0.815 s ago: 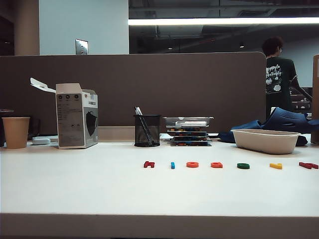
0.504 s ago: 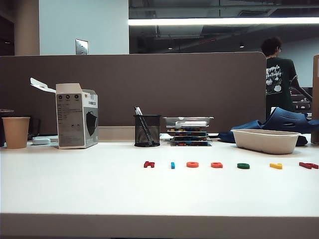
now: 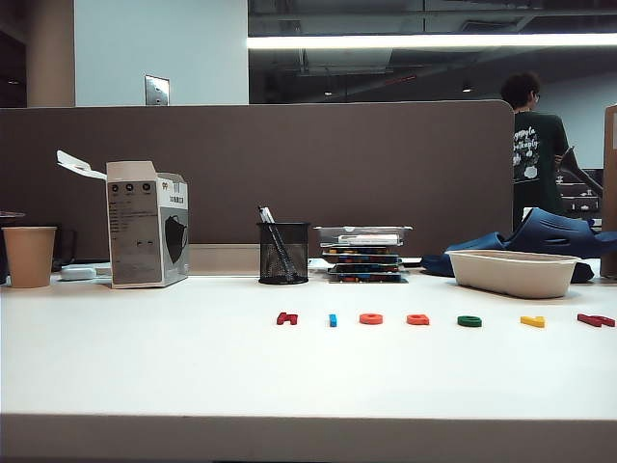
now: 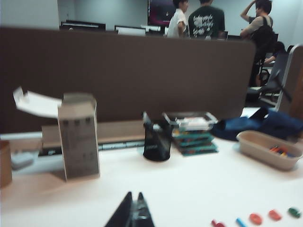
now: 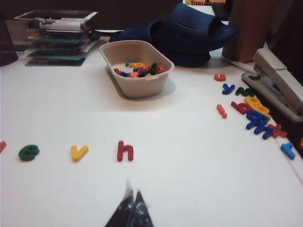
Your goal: Select the appropriate letters from the row of letter magnets placed on the table to arrange into the word "love".
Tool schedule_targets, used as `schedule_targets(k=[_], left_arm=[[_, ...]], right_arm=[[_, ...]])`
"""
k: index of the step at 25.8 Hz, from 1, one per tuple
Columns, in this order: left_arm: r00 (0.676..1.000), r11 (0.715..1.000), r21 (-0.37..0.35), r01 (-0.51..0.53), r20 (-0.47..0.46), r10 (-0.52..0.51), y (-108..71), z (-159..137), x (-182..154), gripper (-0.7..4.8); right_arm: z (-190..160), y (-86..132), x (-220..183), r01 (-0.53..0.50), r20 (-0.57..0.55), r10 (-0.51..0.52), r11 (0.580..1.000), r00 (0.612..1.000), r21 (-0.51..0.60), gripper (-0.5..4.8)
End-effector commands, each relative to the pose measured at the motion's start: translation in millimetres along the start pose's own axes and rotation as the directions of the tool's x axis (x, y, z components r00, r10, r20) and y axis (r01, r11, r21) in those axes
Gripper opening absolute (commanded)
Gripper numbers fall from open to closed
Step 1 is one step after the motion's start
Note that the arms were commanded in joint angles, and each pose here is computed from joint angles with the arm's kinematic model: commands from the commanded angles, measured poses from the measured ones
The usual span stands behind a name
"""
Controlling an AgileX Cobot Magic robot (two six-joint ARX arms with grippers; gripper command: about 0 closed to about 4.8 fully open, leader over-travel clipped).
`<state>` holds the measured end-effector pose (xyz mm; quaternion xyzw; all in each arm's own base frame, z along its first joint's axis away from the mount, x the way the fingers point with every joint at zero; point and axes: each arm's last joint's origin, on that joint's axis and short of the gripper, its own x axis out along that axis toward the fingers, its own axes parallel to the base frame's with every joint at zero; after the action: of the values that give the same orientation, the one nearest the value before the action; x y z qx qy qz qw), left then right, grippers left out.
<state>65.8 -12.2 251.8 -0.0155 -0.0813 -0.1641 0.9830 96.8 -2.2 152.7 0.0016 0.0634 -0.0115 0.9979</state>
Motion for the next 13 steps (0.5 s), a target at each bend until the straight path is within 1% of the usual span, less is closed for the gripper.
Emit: schedule_targets(k=[1, 3, 4, 6, 9, 10, 11, 13], left_arm=[[0.994, 0.998, -0.036, 0.042, -0.102, -0.045, -6.7, 46, -12, -0.05], [0.981, 0.994, -0.047, 0.099, -0.166, -0.105, -10.5, 80, -14, -0.05], [0.971, 0.991, -0.067, 0.118, -0.201, -0.129, -11.8, 98, -13, -0.05], [0.955, 0.987, -0.102, 0.128, -0.257, -0.150, -13.0, 121, -11, -0.05], [0.926, 0.981, -0.166, 0.102, -0.344, -0.155, -13.5, 152, -8, -0.05], [0.910, 0.966, -0.242, 0.087, -0.377, -0.176, -14.1, 169, -4, -0.05], [0.902, 0.950, -0.298, 0.091, -0.380, -0.206, -14.8, 182, 2, -0.05], [0.890, 0.936, -0.328, 0.125, -0.380, -0.252, -16.4, 190, 9, -0.05]], right_arm=[[5, 0, 0, 0.000, 0.060, 0.000, 1.000, 0.998, -0.002, -0.01], [6, 0, 0, 0.001, 0.068, -0.001, 1.000, 0.998, -0.002, -0.01], [6, 0, 0, 0.001, 0.069, -0.001, 1.000, 0.998, -0.002, -0.01], [6, 0, 0, 0.000, 0.069, 0.000, 1.000, 0.998, -0.002, -0.01], [6, 0, 0, 0.001, 0.069, -0.001, 1.000, 0.998, -0.002, -0.01], [6, 0, 0, 0.006, 0.069, -0.006, 1.000, 0.998, -0.001, -0.01], [6, 0, 0, 0.006, 0.069, -0.006, 1.000, 0.998, -0.001, -0.01], [6, 0, 0, 0.006, 0.068, -0.006, 1.000, 0.998, -0.001, -0.01]])
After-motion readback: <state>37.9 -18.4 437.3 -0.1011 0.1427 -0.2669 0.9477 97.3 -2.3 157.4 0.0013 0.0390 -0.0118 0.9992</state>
